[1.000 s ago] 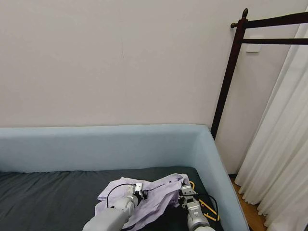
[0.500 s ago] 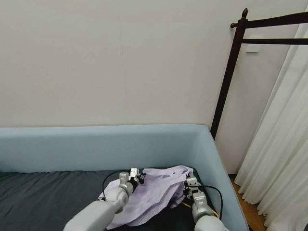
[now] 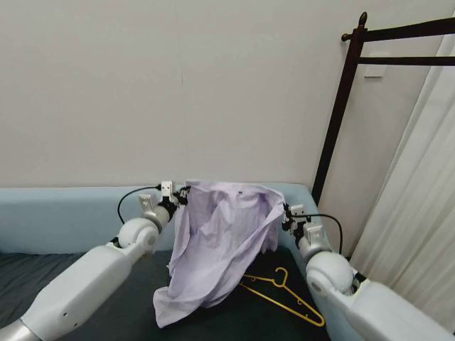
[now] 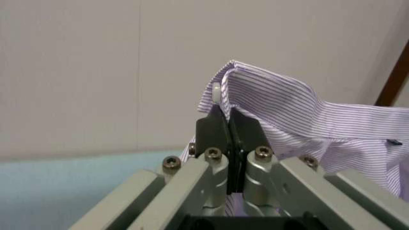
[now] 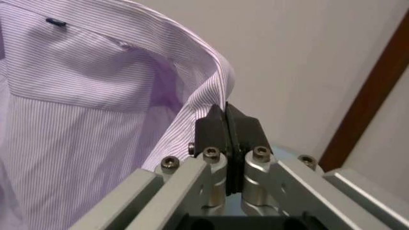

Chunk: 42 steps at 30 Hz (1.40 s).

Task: Pick up the clothes from the sofa and hang them on the clothes hanger.

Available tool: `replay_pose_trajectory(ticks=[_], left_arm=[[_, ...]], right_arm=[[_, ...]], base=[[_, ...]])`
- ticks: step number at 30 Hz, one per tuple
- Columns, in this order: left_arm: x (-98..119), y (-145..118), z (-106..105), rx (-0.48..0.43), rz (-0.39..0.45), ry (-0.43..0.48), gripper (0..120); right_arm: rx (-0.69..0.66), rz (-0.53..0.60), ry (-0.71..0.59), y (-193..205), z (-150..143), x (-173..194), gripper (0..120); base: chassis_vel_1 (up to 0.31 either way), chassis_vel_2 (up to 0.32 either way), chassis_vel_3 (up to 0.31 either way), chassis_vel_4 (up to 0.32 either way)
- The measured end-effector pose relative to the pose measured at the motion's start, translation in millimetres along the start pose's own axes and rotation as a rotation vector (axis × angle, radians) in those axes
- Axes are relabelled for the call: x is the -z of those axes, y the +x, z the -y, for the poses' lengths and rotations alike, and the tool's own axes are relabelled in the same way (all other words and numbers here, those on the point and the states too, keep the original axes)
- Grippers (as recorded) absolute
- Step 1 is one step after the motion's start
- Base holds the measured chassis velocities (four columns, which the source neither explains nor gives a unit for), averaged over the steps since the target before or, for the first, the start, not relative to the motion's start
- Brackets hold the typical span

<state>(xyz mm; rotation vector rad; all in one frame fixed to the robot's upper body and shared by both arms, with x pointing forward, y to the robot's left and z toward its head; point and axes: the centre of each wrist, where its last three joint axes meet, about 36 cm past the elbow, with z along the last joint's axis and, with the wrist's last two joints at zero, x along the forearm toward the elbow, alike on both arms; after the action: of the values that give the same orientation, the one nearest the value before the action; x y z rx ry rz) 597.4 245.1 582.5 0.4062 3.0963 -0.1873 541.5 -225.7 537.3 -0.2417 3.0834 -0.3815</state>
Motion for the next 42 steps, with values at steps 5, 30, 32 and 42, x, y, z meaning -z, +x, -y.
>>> replay_pose_trajectory(ticks=[5,30,32,42], left_arm=[[37.7,-8.4,13.1,0.066,0.042,-0.09,0],[122.7,89.3,7.7,0.159,0.12,-0.196,0],[127.3,122.8,5.0,0.151,0.11,-0.195,0],[142.3,189.4,27.3,0.104,0.102,-0.227,0]], right_arm=[[0.013,0.04,-0.049,-41.2,7.0,47.2,0],[0.139,0.117,-0.097,24.5,2.0,154.0,0],[0.162,0.117,-0.103,47.1,2.1,161.8,0],[0.237,0.149,-0.118,98.5,-1.1,175.1,0]], base=[[0.0,0.0,0.0,0.0],[0.0,0.0,0.0,0.0],[0.0,0.0,0.0,0.0],[0.0,0.0,0.0,0.0]])
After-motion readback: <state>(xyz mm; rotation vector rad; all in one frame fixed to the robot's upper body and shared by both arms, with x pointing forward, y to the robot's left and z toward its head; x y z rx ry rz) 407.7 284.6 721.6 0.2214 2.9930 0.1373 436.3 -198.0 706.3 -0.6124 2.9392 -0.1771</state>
